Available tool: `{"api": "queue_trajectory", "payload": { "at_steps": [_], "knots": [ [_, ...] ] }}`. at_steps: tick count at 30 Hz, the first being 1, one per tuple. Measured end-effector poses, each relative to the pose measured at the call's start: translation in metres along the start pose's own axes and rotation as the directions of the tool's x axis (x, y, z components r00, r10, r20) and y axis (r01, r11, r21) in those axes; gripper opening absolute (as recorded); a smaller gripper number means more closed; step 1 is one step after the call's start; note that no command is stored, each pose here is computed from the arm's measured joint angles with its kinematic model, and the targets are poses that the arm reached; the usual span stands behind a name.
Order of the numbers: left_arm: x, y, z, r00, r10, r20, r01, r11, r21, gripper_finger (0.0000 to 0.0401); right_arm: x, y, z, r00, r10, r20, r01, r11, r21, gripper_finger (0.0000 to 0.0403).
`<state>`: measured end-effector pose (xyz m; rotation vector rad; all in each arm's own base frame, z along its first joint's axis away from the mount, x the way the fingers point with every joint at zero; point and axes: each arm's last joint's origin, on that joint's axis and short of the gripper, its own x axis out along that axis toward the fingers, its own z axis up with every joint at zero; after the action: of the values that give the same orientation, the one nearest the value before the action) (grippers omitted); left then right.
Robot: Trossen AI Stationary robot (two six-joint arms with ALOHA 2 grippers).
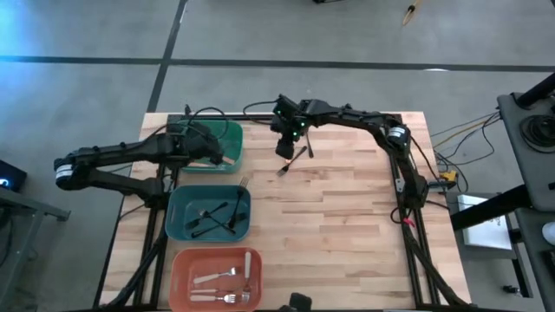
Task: Sort silverware by color (type)
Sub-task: Put the orange fork into the green bin
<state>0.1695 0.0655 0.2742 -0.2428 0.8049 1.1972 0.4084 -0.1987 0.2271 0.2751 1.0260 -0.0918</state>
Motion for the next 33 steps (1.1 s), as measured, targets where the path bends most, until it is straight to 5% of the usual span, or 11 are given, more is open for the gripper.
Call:
{"api": "queue_trajectory", "payload": {
  "at_steps": [5, 14, 33],
  "knots": [
    [0.004, -0.004, -0.001, 1.0, -0.002, -0.03, 0.002, 1.0, 0.002, 0.0166, 0.019, -0.01, -0.003, 0.995, -0.096, -0.028, 0.099, 0.985, 0.139, 0.0166],
    [-0.022, 0.019, 0.009, 0.995, -0.063, 0.074, 0.071, 0.992, -0.103, 0.0169, 0.049, -0.023, -0.013, 0.98, -0.171, -0.104, 0.199, 0.874, 0.444, 0.0166],
    [-0.068, 0.08, -0.005, 0.946, -0.161, 0.281, 0.226, 0.949, -0.218, 0.0166, 0.064, -0.009, -0.028, 0.954, -0.19, -0.234, 0.295, 0.74, 0.604, 0.0166]
  ]
}}
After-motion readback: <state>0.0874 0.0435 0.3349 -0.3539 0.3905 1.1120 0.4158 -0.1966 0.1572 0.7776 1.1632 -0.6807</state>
